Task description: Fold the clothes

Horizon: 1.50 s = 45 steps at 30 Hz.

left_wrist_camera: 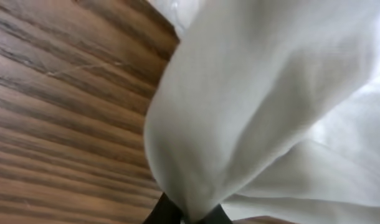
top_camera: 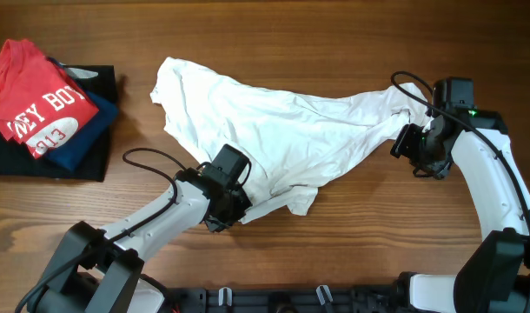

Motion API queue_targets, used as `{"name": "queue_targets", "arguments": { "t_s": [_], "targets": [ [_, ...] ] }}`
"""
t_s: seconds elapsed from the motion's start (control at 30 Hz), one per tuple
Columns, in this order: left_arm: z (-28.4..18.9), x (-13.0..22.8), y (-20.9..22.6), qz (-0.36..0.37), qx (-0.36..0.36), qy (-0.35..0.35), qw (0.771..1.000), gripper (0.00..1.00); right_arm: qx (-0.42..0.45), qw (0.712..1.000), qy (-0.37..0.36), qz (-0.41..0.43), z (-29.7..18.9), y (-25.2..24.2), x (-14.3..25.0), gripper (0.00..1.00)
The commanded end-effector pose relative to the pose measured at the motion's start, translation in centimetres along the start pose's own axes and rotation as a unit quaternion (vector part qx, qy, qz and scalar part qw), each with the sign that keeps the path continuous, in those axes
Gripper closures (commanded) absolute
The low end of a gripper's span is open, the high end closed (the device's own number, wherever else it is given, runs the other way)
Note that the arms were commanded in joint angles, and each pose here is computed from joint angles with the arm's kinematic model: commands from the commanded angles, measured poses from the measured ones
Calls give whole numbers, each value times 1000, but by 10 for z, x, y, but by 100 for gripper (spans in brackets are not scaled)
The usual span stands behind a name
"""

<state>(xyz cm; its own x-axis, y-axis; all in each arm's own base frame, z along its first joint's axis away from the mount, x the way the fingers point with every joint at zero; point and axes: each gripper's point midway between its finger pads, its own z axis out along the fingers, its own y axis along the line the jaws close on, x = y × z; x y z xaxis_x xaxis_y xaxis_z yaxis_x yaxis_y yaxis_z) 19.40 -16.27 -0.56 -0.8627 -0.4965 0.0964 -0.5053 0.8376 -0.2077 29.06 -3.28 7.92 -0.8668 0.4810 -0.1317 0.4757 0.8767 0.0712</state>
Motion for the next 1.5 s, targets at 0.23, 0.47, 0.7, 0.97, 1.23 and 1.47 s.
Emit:
{"name": "queue_targets", "arguments": {
  "t_s": [0.23, 0.47, 0.7, 0.97, 1.23, 1.47],
  "targets": [
    [-71, -79, 67, -79, -27, -157, 984, 96, 42, 999, -2, -5, -3, -16, 2, 32],
    [-113, -100, 95, -128, 10, -211, 969, 96, -3, 999, 38, -14, 15, -4, 24, 33],
    [-107, -99, 96, -129, 0, -201, 971, 96, -86, 979, 62, -172, 15, 58, 56, 33],
    [-107, -99, 97, -130, -1, -200, 971, 96, -24, 985, 53, -165, 33, 47, 50, 59],
    [-107, -99, 97, -130, -2, -200, 971, 96, 53, 992, -118, -8, -4, 32, -46, 96],
    [-106, -97, 99, -130, -6, -196, 972, 96, 73, 979, -191, -3, -55, 11, -113, 28]
  ]
}}
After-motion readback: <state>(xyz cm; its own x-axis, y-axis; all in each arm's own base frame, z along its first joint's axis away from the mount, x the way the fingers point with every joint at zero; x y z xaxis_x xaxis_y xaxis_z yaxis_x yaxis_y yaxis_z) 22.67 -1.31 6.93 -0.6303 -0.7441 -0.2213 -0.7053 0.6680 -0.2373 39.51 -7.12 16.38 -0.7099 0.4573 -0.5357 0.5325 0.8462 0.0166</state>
